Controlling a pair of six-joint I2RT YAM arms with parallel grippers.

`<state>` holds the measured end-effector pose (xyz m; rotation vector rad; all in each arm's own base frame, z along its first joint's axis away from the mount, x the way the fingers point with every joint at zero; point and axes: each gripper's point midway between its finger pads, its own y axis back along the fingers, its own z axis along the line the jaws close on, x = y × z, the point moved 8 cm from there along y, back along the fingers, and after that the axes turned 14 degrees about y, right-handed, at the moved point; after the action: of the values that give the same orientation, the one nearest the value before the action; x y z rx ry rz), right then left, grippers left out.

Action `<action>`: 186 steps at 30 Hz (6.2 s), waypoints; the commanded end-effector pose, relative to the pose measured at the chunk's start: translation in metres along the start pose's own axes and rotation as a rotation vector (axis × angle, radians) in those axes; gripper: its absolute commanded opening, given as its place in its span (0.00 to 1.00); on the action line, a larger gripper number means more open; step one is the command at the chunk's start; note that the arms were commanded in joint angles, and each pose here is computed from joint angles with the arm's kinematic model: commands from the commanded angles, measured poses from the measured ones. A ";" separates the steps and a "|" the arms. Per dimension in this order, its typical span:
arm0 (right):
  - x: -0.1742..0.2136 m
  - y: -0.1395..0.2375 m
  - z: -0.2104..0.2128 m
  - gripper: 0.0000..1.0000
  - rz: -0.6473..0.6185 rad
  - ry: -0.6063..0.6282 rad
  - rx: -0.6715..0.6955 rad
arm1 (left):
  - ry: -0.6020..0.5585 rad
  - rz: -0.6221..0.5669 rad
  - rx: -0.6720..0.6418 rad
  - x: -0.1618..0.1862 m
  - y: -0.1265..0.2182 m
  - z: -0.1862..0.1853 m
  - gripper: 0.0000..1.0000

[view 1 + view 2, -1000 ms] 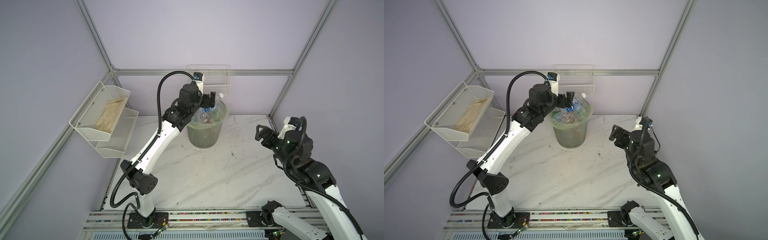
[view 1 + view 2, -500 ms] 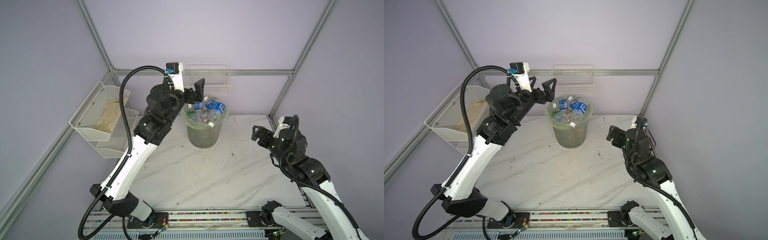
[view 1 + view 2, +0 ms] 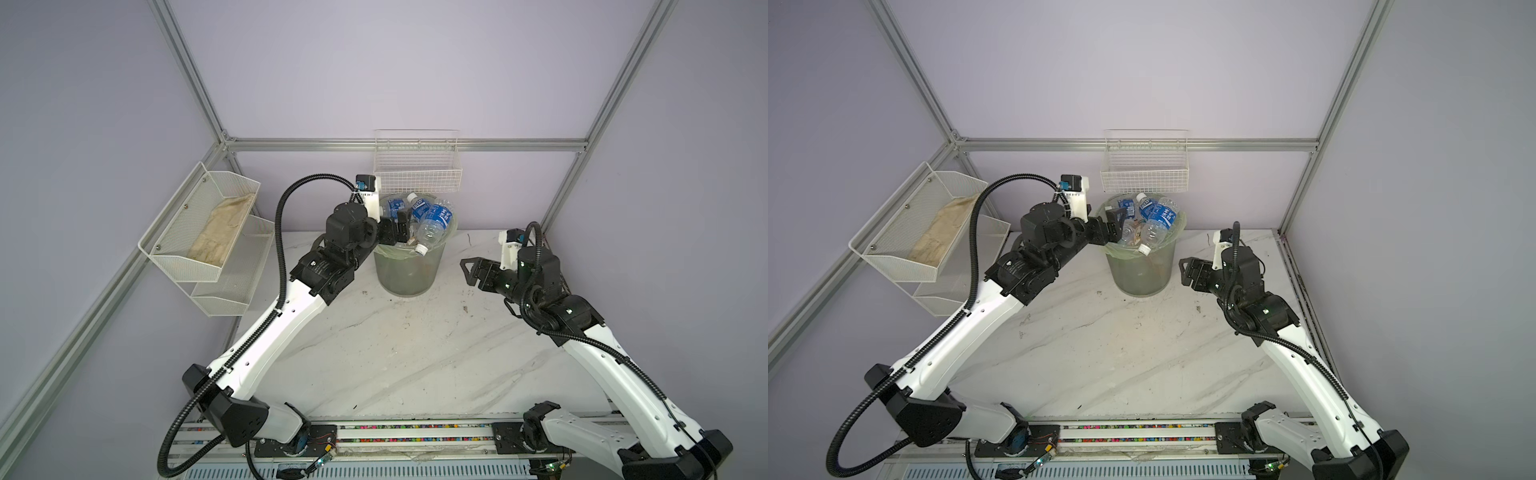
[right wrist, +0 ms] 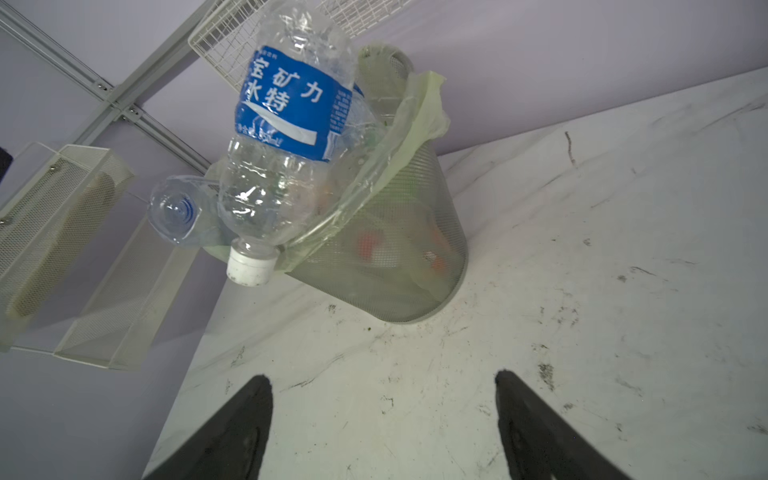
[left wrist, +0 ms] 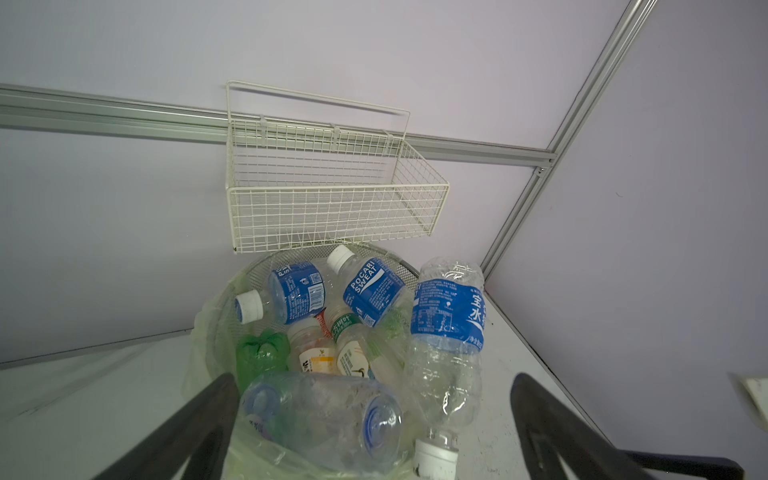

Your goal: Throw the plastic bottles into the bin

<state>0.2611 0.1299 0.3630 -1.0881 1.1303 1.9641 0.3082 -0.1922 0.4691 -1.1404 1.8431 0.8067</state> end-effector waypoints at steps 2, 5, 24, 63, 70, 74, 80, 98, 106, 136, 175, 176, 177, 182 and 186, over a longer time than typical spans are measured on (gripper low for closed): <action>-0.031 -0.001 0.015 0.82 -0.130 0.016 -0.091 | 0.046 -0.124 0.012 -0.022 0.048 0.005 1.00; -0.034 -0.017 0.014 0.75 -0.096 0.024 -0.075 | 0.061 -0.145 -0.005 -0.019 0.070 0.014 1.00; -0.064 -0.150 0.027 0.41 0.035 0.092 -0.108 | 0.117 -0.191 -0.075 -0.008 0.150 0.049 1.00; -0.077 0.086 -0.005 0.95 -0.444 0.142 0.291 | 0.027 -0.319 -0.382 0.018 0.208 0.108 1.00; -0.035 0.087 -0.031 0.95 -0.439 0.124 0.436 | -0.029 -0.296 -0.490 0.045 0.199 0.127 1.00; -0.009 0.083 -0.043 0.95 -0.433 0.119 0.490 | -0.070 -0.265 -0.529 0.063 0.190 0.137 1.00; 0.026 0.069 -0.064 0.95 -0.372 0.101 0.614 | -0.110 -0.237 -0.587 0.086 0.178 0.150 1.00; 0.091 0.045 -0.094 0.94 -0.283 0.164 0.756 | -0.183 -0.170 -0.693 0.140 0.158 0.180 1.00; 0.102 0.038 -0.099 0.97 -0.259 0.183 0.776 | -0.205 -0.139 -0.734 0.161 0.152 0.192 1.00; 0.158 0.015 -0.117 0.97 -0.334 0.182 0.749 | -0.185 -0.082 -0.818 0.197 0.146 0.223 1.00; 0.157 -0.005 -0.123 0.97 -0.265 0.198 0.805 | -0.269 -0.038 -1.258 0.224 0.138 0.267 1.00; 0.157 -0.005 -0.123 0.97 -0.266 0.197 0.808 | -0.268 -0.049 -1.282 0.223 0.140 0.267 1.00; 0.157 -0.005 -0.123 0.97 -0.266 0.196 0.808 | -0.262 -0.062 -1.302 0.222 0.142 0.268 1.00; 0.156 -0.004 -0.125 0.97 -0.271 0.187 0.827 | -0.230 -0.113 -1.315 0.219 0.154 0.268 1.00; 0.156 -0.007 -0.125 0.97 -0.263 0.191 0.825 | -0.192 -0.153 -1.257 0.219 0.161 0.268 1.00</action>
<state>0.2315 0.0387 0.1741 -0.9236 1.6403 1.0596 0.1790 0.0037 0.1462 -1.6298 0.9713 2.1370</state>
